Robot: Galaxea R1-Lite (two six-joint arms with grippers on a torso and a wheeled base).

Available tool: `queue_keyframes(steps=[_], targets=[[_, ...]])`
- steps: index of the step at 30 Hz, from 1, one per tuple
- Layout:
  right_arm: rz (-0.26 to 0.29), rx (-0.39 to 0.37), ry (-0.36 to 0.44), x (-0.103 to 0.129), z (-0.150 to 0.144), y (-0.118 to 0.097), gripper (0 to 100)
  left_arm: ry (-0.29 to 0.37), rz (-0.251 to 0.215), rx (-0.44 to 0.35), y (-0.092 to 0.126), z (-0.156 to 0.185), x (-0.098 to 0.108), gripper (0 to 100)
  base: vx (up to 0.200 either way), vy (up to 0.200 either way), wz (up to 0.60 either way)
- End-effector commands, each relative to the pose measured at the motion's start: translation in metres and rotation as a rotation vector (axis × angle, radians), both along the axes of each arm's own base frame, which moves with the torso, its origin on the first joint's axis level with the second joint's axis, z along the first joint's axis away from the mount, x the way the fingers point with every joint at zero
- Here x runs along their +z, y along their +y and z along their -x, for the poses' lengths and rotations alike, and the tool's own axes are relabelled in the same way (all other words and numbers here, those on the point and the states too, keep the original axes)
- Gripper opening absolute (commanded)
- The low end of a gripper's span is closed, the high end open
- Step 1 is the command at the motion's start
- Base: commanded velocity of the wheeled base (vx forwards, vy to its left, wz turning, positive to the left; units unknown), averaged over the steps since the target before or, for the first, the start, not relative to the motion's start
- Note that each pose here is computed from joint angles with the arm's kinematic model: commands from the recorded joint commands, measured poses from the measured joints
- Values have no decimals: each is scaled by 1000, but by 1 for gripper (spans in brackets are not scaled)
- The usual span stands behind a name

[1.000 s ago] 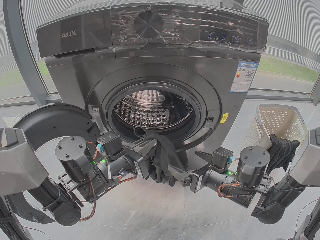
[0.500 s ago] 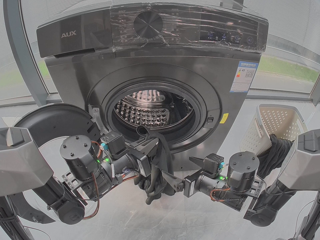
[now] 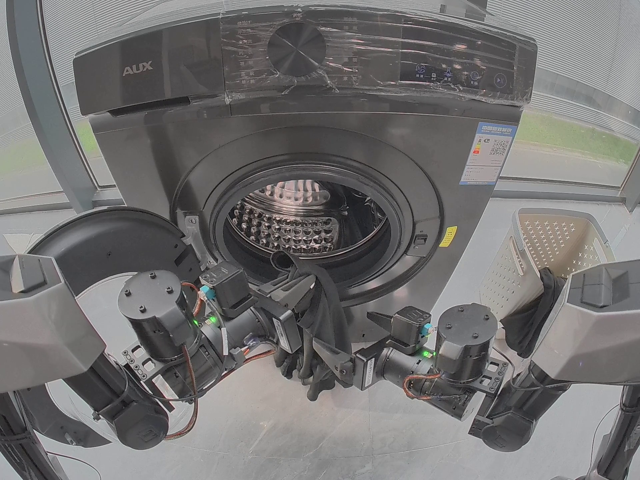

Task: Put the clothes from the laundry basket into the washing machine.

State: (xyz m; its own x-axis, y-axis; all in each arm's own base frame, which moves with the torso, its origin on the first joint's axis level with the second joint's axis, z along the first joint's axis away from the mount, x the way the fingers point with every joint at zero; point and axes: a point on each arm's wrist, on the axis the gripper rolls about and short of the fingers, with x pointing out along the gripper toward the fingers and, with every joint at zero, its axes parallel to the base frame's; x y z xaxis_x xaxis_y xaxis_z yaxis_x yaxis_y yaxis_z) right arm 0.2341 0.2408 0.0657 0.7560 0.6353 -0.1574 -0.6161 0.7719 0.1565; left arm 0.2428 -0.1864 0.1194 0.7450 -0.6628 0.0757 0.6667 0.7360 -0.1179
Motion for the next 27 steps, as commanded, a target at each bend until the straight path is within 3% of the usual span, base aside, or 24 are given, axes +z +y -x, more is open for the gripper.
queue_keyframes(steps=[1,7,19,27], targets=[[-1,-1,-1,-4,-4,4,100,-7,5,0,-1,0,2,0,0,0,0],[-14,-25,-13,-3,-13,6,100,-4,3,-2,-1,0,1,0,0,0,0],[-6,-133,-11,0,-29,-16,100,-3,2,3,1,1,1,0,0,0,0],[31,-109,24,-10,-19,-15,100,-8,6,1,0,0,2,0,0,0,0]])
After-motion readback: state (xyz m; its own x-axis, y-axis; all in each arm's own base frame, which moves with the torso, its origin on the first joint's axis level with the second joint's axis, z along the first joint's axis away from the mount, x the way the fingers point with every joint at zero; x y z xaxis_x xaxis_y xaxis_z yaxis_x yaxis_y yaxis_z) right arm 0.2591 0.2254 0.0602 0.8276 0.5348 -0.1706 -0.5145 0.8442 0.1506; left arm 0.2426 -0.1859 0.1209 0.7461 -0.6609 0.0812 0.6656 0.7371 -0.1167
